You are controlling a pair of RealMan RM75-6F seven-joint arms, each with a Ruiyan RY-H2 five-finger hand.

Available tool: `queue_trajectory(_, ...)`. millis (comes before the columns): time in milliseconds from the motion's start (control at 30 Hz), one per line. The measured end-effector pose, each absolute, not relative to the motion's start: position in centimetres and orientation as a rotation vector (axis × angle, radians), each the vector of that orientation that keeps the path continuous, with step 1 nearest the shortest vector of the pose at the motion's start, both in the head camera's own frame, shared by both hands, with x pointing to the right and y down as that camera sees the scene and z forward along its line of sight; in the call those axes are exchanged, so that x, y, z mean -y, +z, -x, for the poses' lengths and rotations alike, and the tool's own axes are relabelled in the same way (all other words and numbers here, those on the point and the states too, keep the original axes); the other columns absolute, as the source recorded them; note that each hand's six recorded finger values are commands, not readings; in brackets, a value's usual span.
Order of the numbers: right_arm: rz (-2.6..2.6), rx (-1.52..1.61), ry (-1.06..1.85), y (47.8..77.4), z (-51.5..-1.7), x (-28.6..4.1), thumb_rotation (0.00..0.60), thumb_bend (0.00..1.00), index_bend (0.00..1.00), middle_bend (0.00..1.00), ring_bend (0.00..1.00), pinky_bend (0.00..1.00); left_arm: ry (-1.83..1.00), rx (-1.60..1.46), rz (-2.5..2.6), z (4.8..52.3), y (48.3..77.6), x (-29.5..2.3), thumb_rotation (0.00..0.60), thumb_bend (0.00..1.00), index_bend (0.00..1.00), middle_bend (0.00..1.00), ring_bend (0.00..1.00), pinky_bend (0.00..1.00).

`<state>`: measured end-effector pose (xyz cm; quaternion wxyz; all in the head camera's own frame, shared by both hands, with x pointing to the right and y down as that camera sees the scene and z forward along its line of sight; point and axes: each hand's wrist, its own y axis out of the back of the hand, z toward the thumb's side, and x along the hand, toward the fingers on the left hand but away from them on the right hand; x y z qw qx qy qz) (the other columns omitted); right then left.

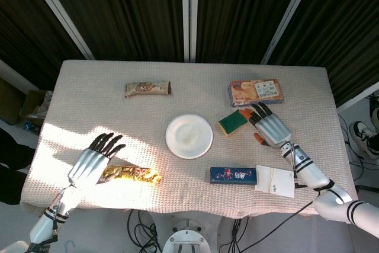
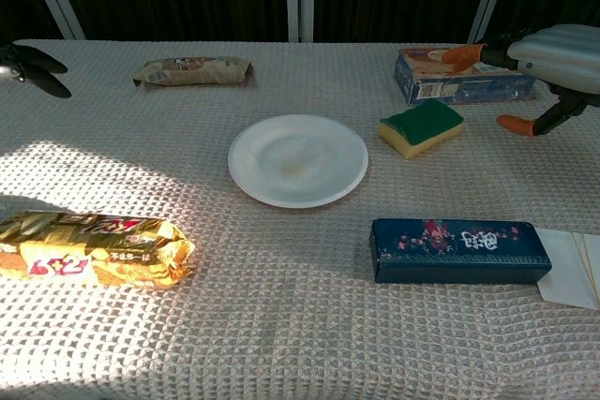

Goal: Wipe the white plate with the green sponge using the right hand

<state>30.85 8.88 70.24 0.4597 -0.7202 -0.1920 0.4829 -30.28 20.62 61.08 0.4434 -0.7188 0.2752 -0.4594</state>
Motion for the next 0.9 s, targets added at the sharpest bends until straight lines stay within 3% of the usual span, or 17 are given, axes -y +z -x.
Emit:
queue_trajectory(400,1.775,0.383,1.206,72.3,-29.3,-7.6,0.6,0.35,0.09,0.12,0.0,0.0,-1.135,-0.69,1.78,30.2,60.8,-21.3,0.6,0.02,0.21,0.11,0.09,0.14)
queue_trajectory(567,1.755,0.295,1.224,74.4,-27.7,-6.5,0.6,0.25,0.1,0.12,0.0,0.0,-1.156,-0.691,1.782,30.3,61.0,-21.3,0.6,0.02,0.21,0.11,0.09,0.14)
queue_trajectory(900,1.733,0.224,1.185,76.4,-25.1,-5.4,0.6,0.24,0.2,0.2,0.0,0.0,-1.172,-0.685,1.782,30.0,61.2,-20.9,0.6,0.02,0.21,0.11,0.09,0.14)
